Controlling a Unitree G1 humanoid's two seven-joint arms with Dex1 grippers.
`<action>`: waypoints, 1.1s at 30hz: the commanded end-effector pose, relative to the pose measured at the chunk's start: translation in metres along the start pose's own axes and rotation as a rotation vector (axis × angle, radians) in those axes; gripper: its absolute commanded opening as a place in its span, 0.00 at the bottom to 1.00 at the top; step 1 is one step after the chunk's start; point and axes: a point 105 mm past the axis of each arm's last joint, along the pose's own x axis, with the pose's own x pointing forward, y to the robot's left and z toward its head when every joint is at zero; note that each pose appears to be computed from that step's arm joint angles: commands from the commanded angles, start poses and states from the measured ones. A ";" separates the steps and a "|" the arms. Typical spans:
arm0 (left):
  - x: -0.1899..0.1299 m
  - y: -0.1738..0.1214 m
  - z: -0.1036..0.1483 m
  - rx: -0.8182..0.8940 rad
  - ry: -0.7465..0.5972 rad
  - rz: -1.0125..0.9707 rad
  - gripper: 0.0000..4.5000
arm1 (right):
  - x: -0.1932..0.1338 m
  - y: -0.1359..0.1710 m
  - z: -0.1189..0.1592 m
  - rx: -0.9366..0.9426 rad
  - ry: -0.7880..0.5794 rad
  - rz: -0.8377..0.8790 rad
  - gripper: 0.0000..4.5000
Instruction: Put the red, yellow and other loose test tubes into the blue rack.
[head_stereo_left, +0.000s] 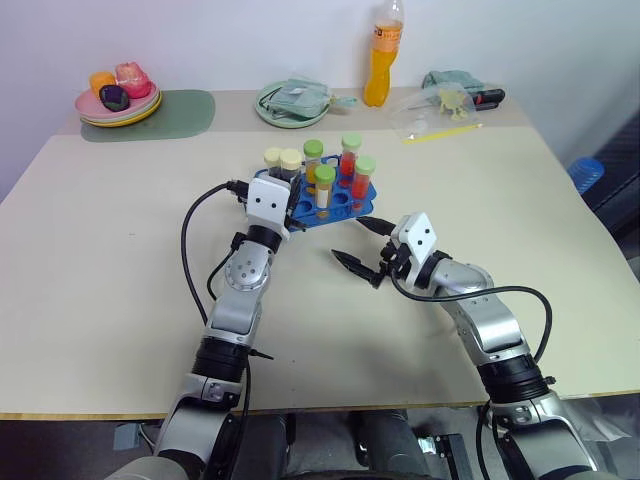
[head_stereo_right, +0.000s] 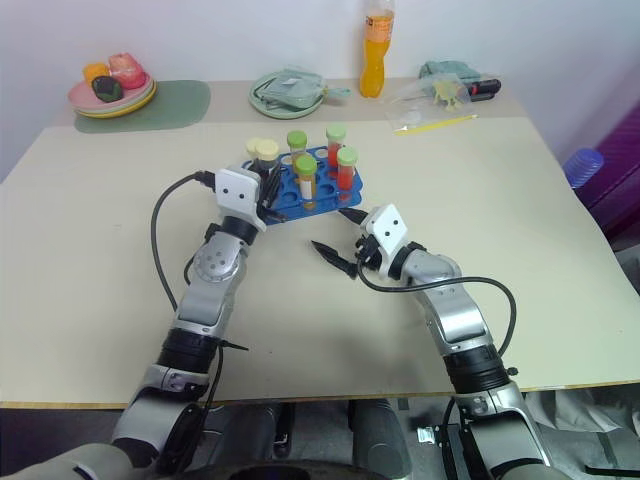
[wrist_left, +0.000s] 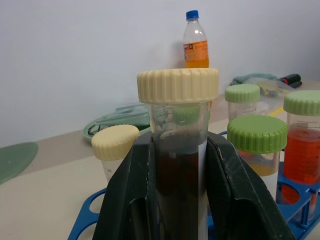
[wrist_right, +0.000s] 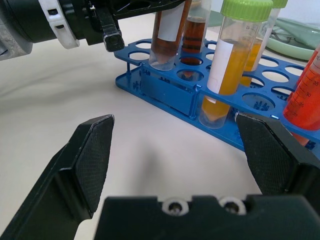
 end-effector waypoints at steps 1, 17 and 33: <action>0.000 0.002 0.004 -0.001 -0.027 0.014 0.17 | -0.003 -0.001 0.014 -0.034 -0.046 -0.004 0.96; 0.000 0.001 -0.004 -0.067 -0.012 0.035 0.17 | -0.003 0.002 0.013 -0.033 -0.043 0.005 0.96; 0.001 -0.001 -0.011 -0.080 -0.010 0.037 0.47 | -0.004 0.004 0.013 -0.039 -0.043 0.010 0.96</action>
